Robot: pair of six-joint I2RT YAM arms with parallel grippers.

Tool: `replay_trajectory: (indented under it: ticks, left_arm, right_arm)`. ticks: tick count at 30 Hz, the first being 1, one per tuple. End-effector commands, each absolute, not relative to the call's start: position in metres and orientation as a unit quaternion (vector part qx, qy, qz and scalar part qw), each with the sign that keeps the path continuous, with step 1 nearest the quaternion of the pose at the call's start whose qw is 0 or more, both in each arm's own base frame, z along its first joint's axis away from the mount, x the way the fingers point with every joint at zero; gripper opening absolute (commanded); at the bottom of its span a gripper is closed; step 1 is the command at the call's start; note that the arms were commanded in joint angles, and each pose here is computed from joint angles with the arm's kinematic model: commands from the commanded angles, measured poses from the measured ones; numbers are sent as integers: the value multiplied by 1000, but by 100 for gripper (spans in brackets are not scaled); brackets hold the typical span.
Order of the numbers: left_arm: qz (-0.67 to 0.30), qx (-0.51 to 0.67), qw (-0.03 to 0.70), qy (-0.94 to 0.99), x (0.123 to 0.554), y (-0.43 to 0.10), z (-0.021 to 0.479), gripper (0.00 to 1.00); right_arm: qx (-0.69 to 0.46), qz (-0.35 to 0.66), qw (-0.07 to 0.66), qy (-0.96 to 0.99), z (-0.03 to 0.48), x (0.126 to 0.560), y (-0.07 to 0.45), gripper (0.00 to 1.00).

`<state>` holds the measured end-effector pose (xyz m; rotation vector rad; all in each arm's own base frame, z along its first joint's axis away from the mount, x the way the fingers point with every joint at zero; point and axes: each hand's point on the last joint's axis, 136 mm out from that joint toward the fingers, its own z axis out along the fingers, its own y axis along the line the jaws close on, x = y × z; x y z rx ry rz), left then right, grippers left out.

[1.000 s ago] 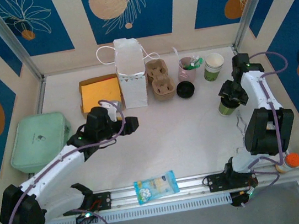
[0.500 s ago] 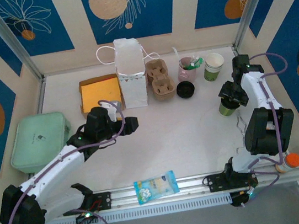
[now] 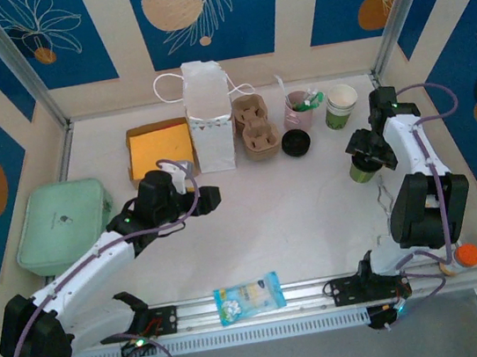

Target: Pack the takeout coffee

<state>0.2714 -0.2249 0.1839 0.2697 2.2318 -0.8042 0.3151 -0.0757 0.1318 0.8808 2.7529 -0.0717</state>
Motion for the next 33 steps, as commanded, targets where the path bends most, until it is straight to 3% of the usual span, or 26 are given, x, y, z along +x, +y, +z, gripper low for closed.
replay_trajectory:
  ticks: [1, 13, 21, 28, 33]
  left_arm:
    - [-299, 109, 377, 870, 270, -216, 185, 84]
    - [-298, 109, 383, 868, 271, -215, 190, 84]
    - [-298, 108, 387, 866, 273, -216, 192, 84]
    - [-299, 105, 389, 865, 275, -216, 193, 84]
    - [-303, 103, 389, 864, 275, -217, 194, 84]
  right_arm:
    - [300, -31, 131, 945, 139, 310, -75, 86]
    - [295, -35, 152, 943, 158, 306, -73, 89]
    - [265, -38, 216, 939, 209, 303, -50, 87]
    - [176, 26, 270, 946, 250, 310, 17, 83]
    - [99, 174, 260, 945, 255, 322, 96, 78]
